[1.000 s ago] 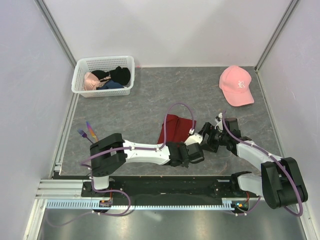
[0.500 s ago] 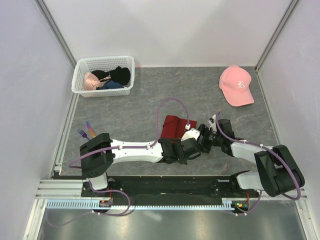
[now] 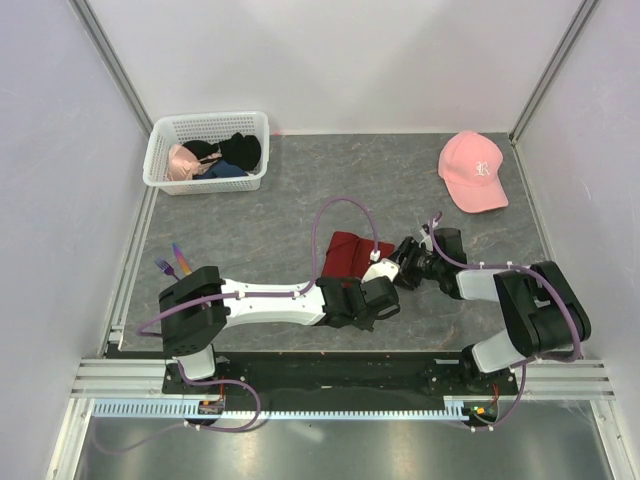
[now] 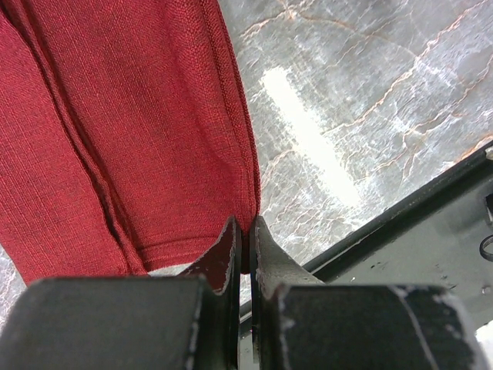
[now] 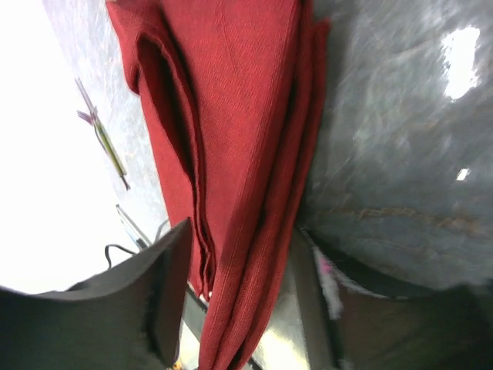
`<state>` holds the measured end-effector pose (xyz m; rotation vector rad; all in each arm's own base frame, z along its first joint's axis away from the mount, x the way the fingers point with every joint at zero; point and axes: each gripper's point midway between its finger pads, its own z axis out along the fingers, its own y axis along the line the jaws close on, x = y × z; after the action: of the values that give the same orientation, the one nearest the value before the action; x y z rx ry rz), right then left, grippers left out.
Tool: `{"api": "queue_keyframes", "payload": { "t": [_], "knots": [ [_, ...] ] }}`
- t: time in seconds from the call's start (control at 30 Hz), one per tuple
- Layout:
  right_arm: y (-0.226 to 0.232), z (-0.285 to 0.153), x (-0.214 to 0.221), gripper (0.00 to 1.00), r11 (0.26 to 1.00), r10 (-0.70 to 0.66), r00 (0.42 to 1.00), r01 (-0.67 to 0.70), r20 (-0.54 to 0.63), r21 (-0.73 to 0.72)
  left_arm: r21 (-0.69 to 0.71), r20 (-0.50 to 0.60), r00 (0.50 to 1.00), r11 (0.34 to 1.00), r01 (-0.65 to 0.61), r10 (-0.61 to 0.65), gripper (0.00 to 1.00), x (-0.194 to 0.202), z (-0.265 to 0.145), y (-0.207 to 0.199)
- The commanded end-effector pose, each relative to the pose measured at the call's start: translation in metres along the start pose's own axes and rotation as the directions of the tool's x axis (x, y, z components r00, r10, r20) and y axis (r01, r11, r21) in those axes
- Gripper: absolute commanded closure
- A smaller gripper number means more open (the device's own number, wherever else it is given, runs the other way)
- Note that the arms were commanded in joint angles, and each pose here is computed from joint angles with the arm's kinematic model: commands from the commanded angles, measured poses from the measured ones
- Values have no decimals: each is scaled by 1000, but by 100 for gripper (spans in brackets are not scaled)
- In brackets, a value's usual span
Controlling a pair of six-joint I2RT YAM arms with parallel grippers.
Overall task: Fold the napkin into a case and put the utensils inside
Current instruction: Pick up the 2/3-rectangle-folded napkin at the center of the board.
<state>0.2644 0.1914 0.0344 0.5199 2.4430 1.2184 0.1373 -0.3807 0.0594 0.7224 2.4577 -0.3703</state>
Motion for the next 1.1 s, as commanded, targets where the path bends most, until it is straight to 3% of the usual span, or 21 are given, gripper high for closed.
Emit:
{"api": "queue_keyframes", "payload": {
  "t": [0.0, 0.37, 0.53, 0.77, 0.87, 0.93, 1.03, 1.07],
  "knots": [
    [-11, 8, -22, 45, 999, -36, 997, 33, 75, 35, 54, 44, 998, 997, 51, -53, 98, -15, -10, -12],
    [-19, 8, -41, 53, 994, -88, 989, 79, 117, 78, 69, 39, 997, 996, 56, -59, 98, -14, -11, -13],
    [-19, 7, -45, 70, 993, -103, 986, 94, 128, 74, 99, 20, 998, 993, 61, -63, 98, -12, -7, -21],
    [-18, 10, -44, 100, 991, -127, 986, 120, 110, 65, 175, 10, 998, 983, 59, -62, 97, -18, -3, -41],
    [-17, 11, -44, 100, 988, -144, 985, 138, 97, 68, 226, 30, 998, 973, 48, -56, 72, -28, -10, -48],
    [-15, 11, -47, 100, 986, -156, 983, 149, 93, 74, 233, 46, 995, 969, 79, -92, 49, -42, -14, -40],
    [-15, 11, -50, 100, 983, -173, 981, 165, 91, 84, 247, 65, 983, 957, 152, -173, 45, -61, -20, -19],
    [-14, 11, -50, 100, 982, -176, 980, 169, 90, 81, 275, 78, 977, 946, 170, -198, 51, -70, -29, -14]
  ]
}}
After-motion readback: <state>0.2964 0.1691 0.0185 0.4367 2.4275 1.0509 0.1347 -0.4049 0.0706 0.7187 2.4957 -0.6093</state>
